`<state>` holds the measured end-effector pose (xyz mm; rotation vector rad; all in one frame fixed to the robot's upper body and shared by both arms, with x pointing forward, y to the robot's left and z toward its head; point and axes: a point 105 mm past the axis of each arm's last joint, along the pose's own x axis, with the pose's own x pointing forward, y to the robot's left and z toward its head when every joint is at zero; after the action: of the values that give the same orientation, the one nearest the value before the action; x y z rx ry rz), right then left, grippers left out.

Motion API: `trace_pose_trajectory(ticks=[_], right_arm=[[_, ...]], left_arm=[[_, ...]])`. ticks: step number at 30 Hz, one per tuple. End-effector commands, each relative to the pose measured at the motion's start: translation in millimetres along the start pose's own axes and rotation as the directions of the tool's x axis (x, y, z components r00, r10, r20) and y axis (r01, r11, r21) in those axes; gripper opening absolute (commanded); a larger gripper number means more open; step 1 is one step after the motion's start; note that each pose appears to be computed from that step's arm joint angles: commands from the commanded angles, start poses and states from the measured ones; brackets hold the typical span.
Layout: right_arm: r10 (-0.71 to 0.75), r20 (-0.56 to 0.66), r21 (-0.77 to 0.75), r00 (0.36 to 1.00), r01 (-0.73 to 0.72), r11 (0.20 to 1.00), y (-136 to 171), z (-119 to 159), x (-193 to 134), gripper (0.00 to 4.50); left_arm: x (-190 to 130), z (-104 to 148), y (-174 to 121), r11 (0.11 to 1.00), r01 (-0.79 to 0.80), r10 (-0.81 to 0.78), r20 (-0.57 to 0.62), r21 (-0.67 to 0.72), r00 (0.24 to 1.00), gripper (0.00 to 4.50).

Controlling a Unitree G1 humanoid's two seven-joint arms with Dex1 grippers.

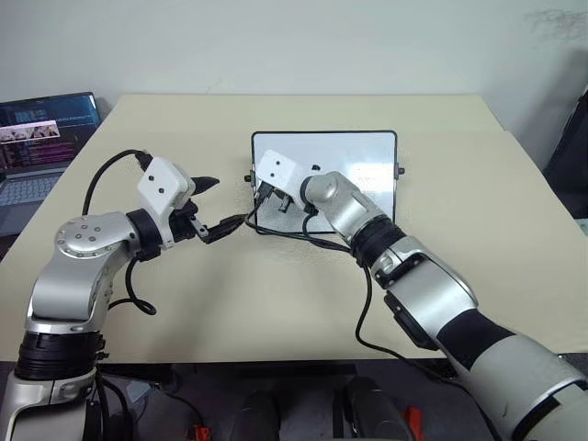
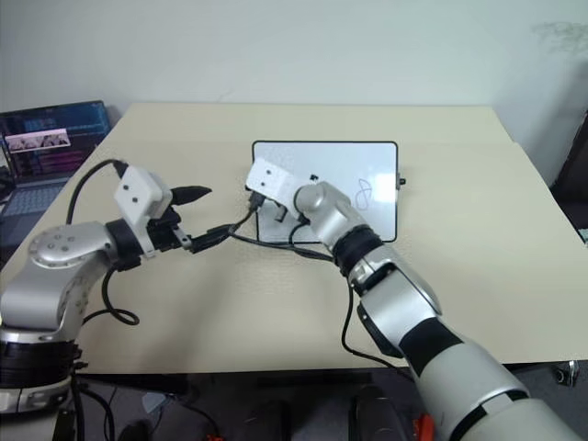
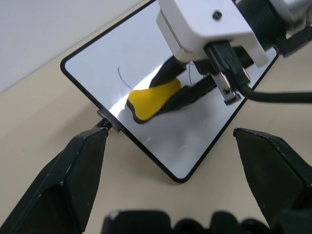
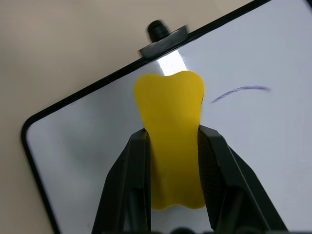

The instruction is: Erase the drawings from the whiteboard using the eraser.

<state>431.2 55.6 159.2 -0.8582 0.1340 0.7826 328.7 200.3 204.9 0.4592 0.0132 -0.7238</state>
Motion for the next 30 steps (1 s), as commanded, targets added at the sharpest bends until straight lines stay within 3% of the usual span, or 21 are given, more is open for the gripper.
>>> trace_pose_trajectory(ticks=[1, 18, 30], right_arm=[[0.032, -0.099, 0.029, 0.995, -0.029, 0.999, 11, -29, 3, 0.98], [-0.244, -0.06, 0.039, 0.968, 0.247, 0.968, -68, 1, -19, 0.98], [-0.073, -0.093, -0.003, 0.993, 0.073, 0.997, -27, -9, -5, 0.98]], left_arm=[[-3, 14, 3, 0.999, -0.014, 0.013, 0.038, 0.036, 0.999, 4.5], [0, 15, 4, 0.999, -0.013, 0.011, 0.04, 0.042, 0.999, 4.5], [-3, 15, 4, 0.999, -0.02, 0.019, 0.041, 0.041, 0.999, 4.5]])
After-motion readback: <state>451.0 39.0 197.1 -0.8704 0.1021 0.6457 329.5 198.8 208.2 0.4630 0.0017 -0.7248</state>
